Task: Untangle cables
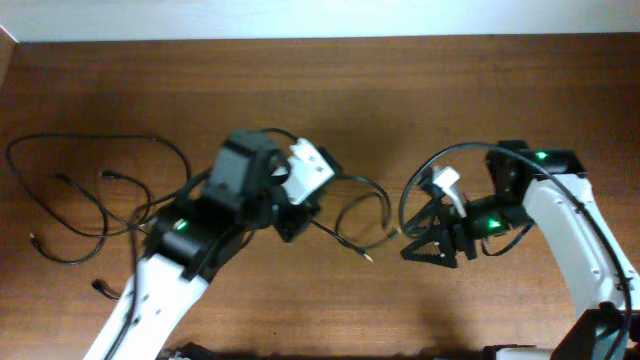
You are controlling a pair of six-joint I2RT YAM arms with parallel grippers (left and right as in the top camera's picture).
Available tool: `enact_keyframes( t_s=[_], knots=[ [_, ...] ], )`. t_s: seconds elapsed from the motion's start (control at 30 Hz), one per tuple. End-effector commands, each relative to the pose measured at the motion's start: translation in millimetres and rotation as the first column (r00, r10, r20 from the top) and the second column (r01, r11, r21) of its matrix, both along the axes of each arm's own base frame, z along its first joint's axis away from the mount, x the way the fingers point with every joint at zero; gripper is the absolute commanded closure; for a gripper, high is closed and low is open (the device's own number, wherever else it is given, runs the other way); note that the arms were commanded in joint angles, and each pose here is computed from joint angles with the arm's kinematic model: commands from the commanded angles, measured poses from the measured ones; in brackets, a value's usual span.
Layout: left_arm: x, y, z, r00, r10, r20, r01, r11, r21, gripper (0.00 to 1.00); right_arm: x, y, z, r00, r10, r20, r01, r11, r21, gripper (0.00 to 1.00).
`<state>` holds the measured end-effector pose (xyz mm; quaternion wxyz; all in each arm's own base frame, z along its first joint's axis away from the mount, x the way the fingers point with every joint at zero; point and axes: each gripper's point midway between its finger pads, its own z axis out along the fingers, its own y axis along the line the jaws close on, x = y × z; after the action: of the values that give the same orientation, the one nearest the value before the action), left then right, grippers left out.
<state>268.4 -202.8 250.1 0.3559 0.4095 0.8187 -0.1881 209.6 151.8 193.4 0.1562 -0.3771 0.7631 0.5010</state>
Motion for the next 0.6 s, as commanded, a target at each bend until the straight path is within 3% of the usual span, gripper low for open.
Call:
enact_keyframes(
  t_s=[0.0, 0.07, 0.13, 0.2, 0.37, 0.47, 0.53, 0.57],
  knots=[
    [26.3, 89.6, 51.6, 0.868, 0.466, 0.172, -0.467, 0.883, -0.037, 1.00, 25.7, -32.3, 15.4, 0.981, -0.193, 0.005, 0.192, 0.979, 0.062, 0.24],
    [30.7, 121.8, 77.2, 0.793, 0.564, 0.231, -0.553, 0.825, -0.115, 1.00, 42.6, -59.5, 26.4, 0.942, -0.335, -0.002, 0.332, 0.934, 0.129, 0.23],
    [45.6, 166.5, 108.5, 0.668, 0.678, 0.307, -0.647, 0.733, -0.211, 1.00, 48.8, -81.1, 29.0, 0.907, -0.420, -0.018, 0.419, 0.897, 0.141, 0.21],
    [59.4, 205.0, 121.3, 0.569, 0.751, 0.335, -0.711, 0.654, -0.260, 1.00, 48.8, -85.8, 27.0, 0.902, -0.432, -0.019, 0.431, 0.893, 0.128, 0.20],
    [109.7, 337.9, 71.6, 0.252, 0.952, 0.175, -0.914, 0.294, -0.279, 1.00, 47.2, -86.6, 23.7, 0.904, -0.427, -0.020, 0.426, 0.898, 0.107, 0.20],
    [104.6, 410.4, 10.7, -0.001, 0.998, -0.069, -0.969, -0.018, -0.246, 1.00, 45.0, -87.5, 19.8, 0.907, -0.420, -0.022, 0.420, 0.904, 0.082, 0.20],
    [88.2, 434.2, -27.9, -0.129, 0.973, -0.193, -0.973, -0.162, -0.162, 0.99, 44.9, -87.5, 19.8, 0.907, -0.420, -0.022, 0.420, 0.904, 0.082, 0.20],
    [82.2, 440.0, -41.9, -0.178, 0.954, -0.239, -0.969, -0.213, -0.128, 0.68, 45.0, -87.6, 19.7, 0.907, -0.420, -0.021, 0.420, 0.904, 0.082, 0.20]
  ],
)
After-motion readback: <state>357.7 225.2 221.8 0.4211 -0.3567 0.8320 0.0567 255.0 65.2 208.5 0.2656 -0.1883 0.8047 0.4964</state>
